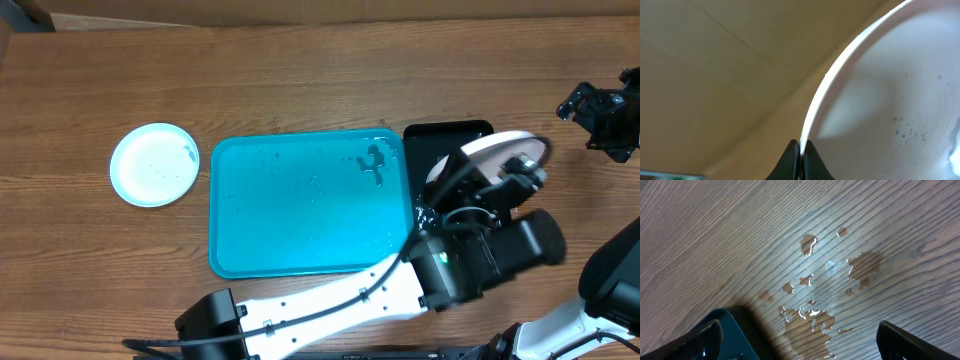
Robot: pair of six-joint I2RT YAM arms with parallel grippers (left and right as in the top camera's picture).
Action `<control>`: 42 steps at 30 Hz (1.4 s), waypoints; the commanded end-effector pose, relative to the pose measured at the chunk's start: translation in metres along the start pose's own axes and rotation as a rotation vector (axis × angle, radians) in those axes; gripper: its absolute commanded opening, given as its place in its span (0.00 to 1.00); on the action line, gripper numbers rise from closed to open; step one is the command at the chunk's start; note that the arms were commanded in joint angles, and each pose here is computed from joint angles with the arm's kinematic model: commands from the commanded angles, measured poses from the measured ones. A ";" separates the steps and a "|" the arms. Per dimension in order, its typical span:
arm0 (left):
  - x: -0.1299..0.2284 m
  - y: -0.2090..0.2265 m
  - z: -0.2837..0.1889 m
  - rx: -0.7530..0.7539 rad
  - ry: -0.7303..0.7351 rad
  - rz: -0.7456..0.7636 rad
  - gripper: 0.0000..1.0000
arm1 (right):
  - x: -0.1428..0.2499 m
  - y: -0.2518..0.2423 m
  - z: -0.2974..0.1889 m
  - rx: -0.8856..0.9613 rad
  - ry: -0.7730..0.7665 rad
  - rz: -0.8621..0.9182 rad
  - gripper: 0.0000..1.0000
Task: Clean dirty plates on tray and stack at the side
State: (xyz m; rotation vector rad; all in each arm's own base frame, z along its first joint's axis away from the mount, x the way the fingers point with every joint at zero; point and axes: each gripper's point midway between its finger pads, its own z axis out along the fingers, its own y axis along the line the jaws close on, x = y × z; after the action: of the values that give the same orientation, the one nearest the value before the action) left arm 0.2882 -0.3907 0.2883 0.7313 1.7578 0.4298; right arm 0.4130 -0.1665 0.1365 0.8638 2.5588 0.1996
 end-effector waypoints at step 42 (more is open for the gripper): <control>0.523 0.335 0.055 -0.326 1.180 -1.550 0.04 | -0.002 -0.002 -0.004 0.006 -0.015 0.011 1.00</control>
State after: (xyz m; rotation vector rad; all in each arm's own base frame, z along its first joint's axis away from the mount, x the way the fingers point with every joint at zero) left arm 0.3401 0.2001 0.1170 -1.4079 2.5576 -0.0927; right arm 0.4130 -0.1665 0.1365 0.8648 2.5585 0.1998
